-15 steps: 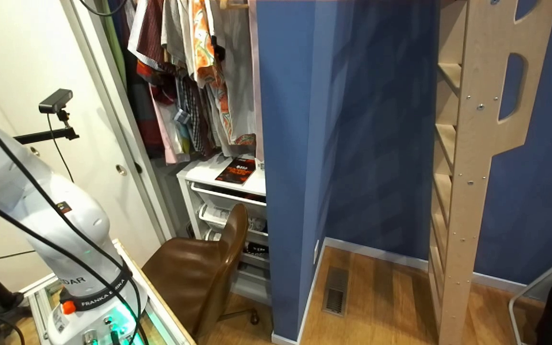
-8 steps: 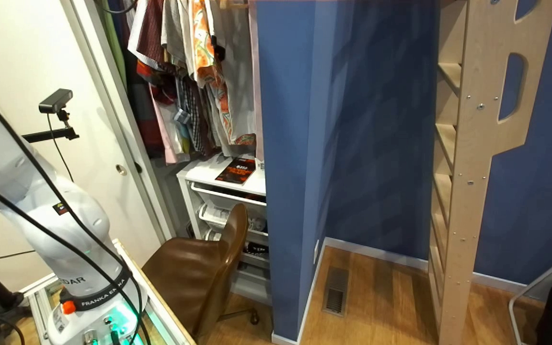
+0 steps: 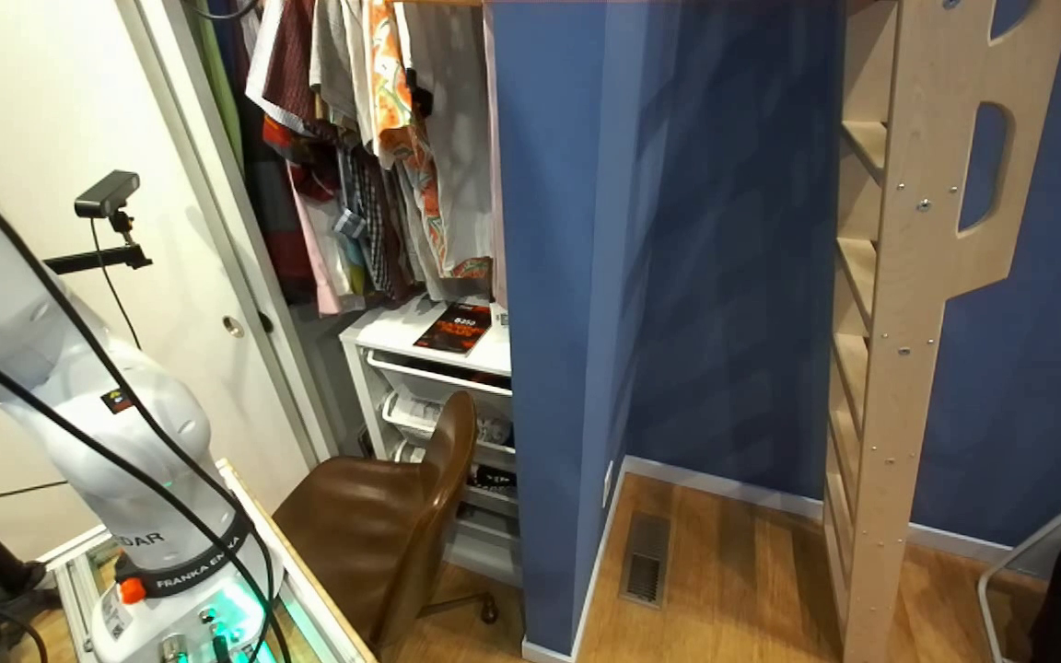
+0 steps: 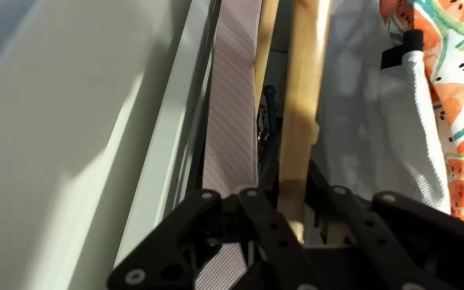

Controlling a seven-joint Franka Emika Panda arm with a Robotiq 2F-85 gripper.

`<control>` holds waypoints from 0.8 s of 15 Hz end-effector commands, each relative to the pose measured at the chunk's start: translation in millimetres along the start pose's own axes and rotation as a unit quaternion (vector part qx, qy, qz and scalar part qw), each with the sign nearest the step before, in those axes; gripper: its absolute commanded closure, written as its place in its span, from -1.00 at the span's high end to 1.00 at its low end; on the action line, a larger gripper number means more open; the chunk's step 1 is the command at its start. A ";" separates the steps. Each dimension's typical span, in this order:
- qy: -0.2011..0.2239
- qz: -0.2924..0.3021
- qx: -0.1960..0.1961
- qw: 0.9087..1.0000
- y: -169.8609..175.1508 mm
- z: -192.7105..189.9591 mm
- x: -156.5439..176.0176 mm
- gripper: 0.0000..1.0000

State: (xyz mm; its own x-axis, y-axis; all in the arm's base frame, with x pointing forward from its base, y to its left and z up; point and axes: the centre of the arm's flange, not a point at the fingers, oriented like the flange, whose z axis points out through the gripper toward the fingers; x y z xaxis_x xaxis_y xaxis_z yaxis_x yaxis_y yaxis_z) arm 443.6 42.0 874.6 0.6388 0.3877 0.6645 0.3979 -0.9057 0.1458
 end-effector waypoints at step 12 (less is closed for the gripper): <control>-0.023 0.001 0.043 0.999 -47.3 -39.0 -0.2 -0.89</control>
State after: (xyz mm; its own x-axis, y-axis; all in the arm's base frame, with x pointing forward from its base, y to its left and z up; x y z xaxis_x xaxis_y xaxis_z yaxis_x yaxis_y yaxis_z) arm 410.6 63.5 884.0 0.6676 0.4313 0.6069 0.4714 -0.8758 0.1040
